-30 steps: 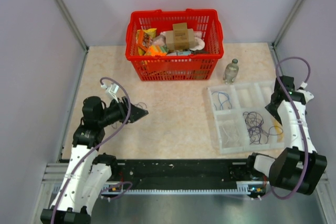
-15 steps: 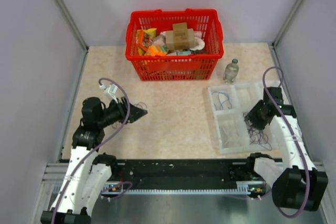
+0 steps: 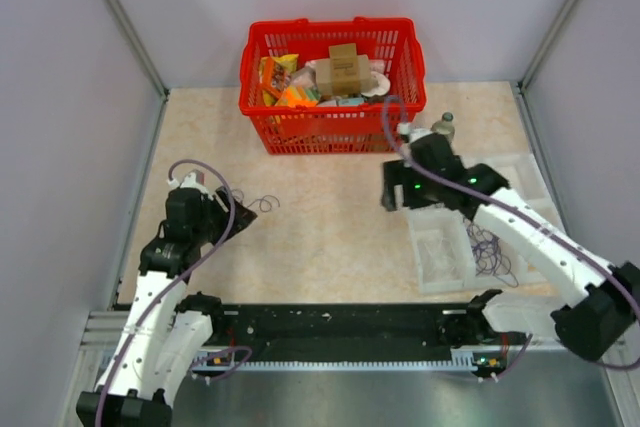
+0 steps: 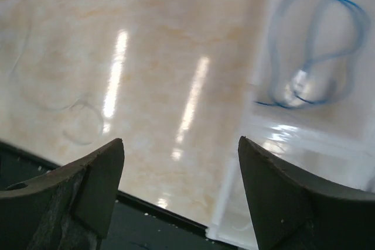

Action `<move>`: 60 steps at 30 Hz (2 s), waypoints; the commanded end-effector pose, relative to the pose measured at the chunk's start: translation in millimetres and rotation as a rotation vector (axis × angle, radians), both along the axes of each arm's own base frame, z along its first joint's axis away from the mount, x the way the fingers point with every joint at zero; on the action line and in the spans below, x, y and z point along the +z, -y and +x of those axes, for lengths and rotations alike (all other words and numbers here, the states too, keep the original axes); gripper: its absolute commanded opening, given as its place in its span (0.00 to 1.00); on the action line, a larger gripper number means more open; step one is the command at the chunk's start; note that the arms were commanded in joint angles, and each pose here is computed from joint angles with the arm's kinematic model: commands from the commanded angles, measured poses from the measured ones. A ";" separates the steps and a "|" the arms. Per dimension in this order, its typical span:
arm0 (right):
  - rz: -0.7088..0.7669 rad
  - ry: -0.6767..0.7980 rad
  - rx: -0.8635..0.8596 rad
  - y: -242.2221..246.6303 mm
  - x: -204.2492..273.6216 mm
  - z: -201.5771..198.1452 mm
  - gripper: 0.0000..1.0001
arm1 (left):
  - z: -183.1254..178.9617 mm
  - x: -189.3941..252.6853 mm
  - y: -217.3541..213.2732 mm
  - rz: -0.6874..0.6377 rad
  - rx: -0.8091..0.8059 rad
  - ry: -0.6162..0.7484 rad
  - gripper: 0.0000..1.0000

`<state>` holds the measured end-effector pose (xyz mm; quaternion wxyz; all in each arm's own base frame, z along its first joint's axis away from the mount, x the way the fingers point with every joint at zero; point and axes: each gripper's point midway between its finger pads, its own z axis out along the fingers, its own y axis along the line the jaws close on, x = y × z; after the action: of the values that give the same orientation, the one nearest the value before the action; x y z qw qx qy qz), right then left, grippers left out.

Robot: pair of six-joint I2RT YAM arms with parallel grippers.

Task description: Untangle the cables

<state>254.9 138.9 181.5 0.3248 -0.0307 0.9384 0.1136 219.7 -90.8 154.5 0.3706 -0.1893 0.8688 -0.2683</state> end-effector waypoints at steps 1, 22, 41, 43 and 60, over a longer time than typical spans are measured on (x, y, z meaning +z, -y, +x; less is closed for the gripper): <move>0.063 0.097 0.436 -123.7 16.0 -21.9 0.78 | 7.2 -12.0 -45.3 0.108 0.298 -0.117 0.65; 0.041 0.177 0.877 -343.3 -128.5 -80.3 0.63 | -61.9 38.2 -135.8 0.051 0.936 0.101 0.59; -0.081 0.367 0.709 -300.5 -72.5 -60.9 0.00 | -53.7 54.4 -142.9 0.140 0.913 0.130 0.58; 0.034 0.390 0.719 -292.0 -25.5 -67.4 0.00 | -40.5 56.0 -129.1 0.139 0.800 0.166 0.59; 0.527 0.679 0.805 -241.6 281.9 -78.7 0.00 | 13.6 51.8 42.7 -0.245 -0.187 0.229 0.71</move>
<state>172.8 362.7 475.8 0.5733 -0.3017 0.6165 0.4474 230.9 -84.1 162.3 0.4042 -0.2596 0.8273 -0.2912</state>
